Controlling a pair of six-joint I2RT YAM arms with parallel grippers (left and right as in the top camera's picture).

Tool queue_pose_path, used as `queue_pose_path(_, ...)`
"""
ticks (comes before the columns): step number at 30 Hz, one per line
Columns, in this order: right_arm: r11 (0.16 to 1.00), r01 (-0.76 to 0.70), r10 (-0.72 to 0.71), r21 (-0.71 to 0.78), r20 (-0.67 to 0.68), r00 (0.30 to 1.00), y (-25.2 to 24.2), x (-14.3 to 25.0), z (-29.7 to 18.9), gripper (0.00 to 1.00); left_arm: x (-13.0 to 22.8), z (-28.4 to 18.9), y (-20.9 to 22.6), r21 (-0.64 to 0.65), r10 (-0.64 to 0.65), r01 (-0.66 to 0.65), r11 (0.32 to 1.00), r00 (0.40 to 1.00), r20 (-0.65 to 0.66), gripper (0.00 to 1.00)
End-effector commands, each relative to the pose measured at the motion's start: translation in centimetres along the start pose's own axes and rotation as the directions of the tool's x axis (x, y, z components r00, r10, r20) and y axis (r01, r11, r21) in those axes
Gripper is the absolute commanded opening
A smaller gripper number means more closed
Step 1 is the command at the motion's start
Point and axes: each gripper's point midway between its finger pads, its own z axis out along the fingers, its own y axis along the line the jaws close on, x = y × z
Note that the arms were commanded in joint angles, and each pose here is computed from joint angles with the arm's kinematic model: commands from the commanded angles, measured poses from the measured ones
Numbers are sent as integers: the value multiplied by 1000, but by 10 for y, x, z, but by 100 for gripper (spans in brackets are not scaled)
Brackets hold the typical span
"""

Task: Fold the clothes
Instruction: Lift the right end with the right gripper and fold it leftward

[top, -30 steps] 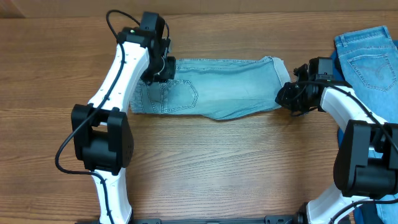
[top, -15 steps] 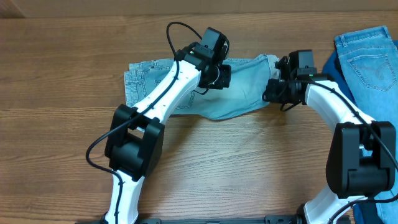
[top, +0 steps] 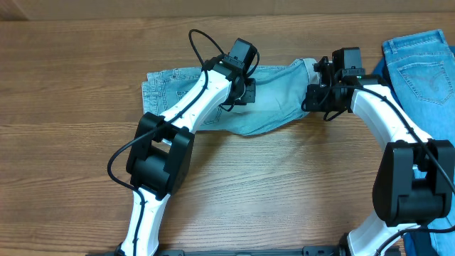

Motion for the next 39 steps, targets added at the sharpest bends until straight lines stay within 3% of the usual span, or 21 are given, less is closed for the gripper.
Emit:
queue_pose_path(1, 999, 42, -42, -1, 45, 998, 7, -21, -12, 4, 11, 18, 9, -34, -48, 47, 998, 998, -34, 4)
queue_pose_path(5, 997, 75, -74, -2, 47, 996, 12, -28, -21, 4, 24, 39, 8, -17, -48, 46, 999, 995, -90, 4)
queue_pose_path(9, 988, 156, -154, -15, 66, 986, 35, -38, -28, 4, 15, 36, -2, 29, -16, 18, 999, 998, -68, 4)
queue_pose_path(13, 952, 304, -301, -35, 55, 952, 70, -36, -34, 4, 3, 26, -9, 47, -1, 3, 999, 999, -42, 4)
queue_pose_path(17, 932, 361, -360, -30, 23, 933, 90, -26, -32, 4, -27, -7, -11, 59, -8, 8, 998, 1000, 2, 4)
queue_pose_path(21, 879, 478, -477, -3, 38, 878, 120, -25, -46, 4, -50, -32, 19, 38, -74, 74, 997, 997, 14, 5)
queue_pose_path(26, 761, 649, -648, -10, 48, 760, 166, -7, -55, 4, -51, -41, 82, -29, -174, 173, 985, 984, -45, 5)
queue_pose_path(30, 710, 703, -704, 51, 55, 708, 187, -3, -58, 4, -61, -67, 123, -25, -229, 228, 973, 971, -62, 4)
queue_pose_path(39, 711, 698, -697, 86, 211, 685, 227, -41, -115, 4, -67, -104, 152, -49, -260, 257, 965, 964, -62, 4)
